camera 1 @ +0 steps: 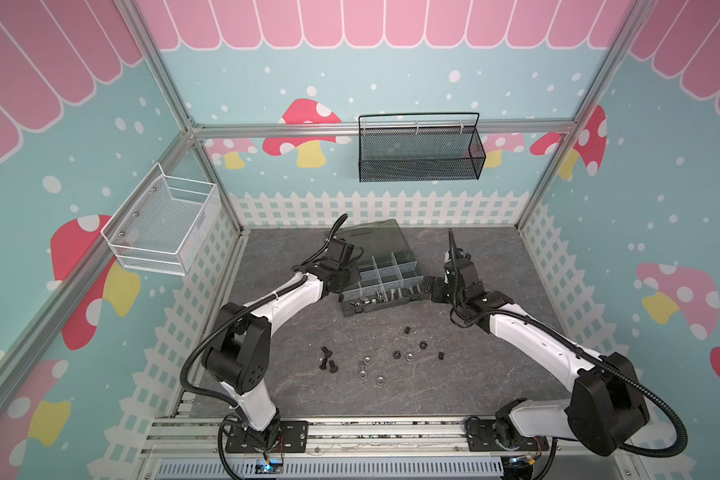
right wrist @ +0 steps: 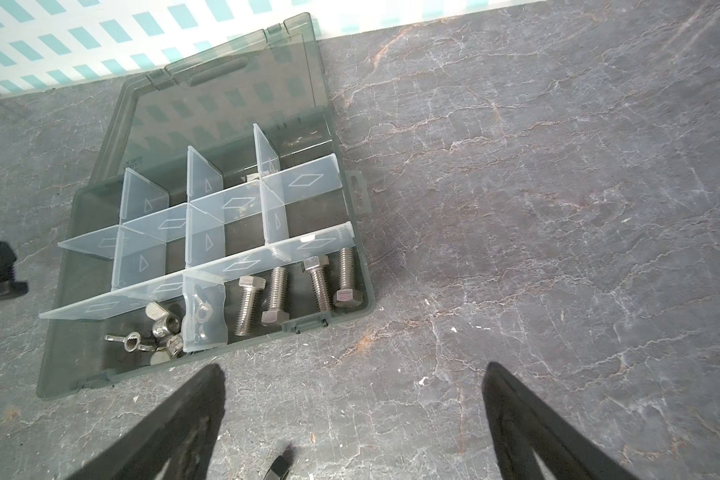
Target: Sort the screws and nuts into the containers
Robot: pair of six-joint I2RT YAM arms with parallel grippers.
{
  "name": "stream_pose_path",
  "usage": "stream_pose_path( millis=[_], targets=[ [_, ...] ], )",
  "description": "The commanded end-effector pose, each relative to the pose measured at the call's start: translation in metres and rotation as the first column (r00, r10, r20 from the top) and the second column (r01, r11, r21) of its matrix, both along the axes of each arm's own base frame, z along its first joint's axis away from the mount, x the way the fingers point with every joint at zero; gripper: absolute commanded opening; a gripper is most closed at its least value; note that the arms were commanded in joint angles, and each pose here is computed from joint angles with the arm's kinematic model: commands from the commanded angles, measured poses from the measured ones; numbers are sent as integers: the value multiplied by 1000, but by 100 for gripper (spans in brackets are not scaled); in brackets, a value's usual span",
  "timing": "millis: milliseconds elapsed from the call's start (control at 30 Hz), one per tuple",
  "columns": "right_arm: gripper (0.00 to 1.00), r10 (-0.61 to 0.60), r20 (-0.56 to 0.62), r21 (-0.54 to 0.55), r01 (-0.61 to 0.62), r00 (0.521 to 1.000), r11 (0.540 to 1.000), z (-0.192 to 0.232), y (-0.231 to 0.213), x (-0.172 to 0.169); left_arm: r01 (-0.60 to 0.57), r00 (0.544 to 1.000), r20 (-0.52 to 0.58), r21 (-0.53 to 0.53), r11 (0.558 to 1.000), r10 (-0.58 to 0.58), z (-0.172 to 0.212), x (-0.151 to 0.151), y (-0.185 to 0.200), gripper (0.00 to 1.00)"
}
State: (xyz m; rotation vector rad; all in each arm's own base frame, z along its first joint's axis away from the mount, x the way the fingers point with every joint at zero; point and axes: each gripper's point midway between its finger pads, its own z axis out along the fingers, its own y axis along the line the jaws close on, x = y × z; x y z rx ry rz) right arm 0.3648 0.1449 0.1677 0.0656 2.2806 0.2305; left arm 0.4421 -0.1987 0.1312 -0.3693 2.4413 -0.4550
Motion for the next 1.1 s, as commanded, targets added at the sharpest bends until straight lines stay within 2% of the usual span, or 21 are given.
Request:
stream_pose_path(
  millis=[0,233,667,767,1067],
  targets=[
    [98,-24,14,13,24,1000,1000,3,-5,-2,30,999,11,-6,1000,-30,-2,19,-6,0],
    [98,-27,15,15,27,1000,1000,4,-4,-1,8,999,-31,8,1000,-8,-24,26,-2,0],
    [98,-19,-4,22,20,1000,1000,-3,0,2,3,995,-102,26,1000,0,-55,9,5,1],
    [98,-18,-8,24,19,1000,1000,-4,0,2,8,994,-109,24,1000,-5,-58,8,4,8],
    [98,-21,-16,26,22,1000,999,-8,0,1,32,994,-105,-19,999,-34,-56,10,-5,17]
  ],
)
